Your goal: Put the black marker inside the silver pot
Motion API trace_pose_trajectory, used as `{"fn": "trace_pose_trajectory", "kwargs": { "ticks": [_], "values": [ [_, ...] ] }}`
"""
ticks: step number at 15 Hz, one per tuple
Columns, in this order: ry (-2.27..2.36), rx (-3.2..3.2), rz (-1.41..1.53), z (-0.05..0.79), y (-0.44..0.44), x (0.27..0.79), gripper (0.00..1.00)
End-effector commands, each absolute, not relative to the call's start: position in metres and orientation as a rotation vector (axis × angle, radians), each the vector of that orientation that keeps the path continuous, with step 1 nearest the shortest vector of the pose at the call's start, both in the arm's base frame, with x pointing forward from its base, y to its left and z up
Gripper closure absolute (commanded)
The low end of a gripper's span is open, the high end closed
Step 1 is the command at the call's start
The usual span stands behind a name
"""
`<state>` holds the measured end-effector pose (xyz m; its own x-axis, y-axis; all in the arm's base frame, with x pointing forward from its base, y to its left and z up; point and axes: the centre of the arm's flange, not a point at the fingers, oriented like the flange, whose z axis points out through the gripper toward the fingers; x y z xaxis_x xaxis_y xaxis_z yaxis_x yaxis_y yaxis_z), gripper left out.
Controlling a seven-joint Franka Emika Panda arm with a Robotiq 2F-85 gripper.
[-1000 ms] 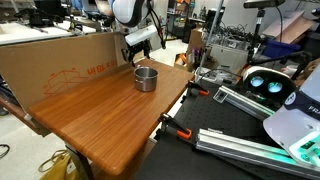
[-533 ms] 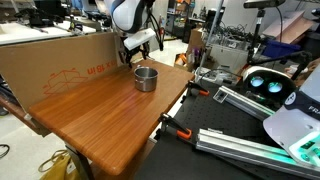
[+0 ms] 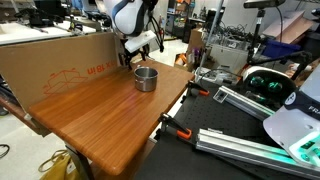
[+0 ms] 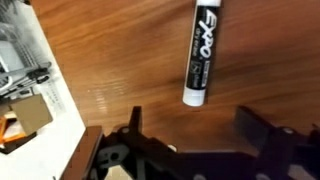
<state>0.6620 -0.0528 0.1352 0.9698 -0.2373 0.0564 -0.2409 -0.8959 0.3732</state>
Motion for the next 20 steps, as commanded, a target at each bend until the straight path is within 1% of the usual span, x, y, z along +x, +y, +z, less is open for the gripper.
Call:
{"fn": "trace_pose_trajectory", "kwargs": {
  "ticks": [1,10,20],
  "values": [
    [-0.3,2.801,0.125,0.134,-0.056,0.654,0.0],
    [-0.291,2.935,0.151,0.156,-0.068,0.648,0.0],
    [-0.233,3.026,0.056,0.14,-0.074,0.613,0.0]
  ]
}}
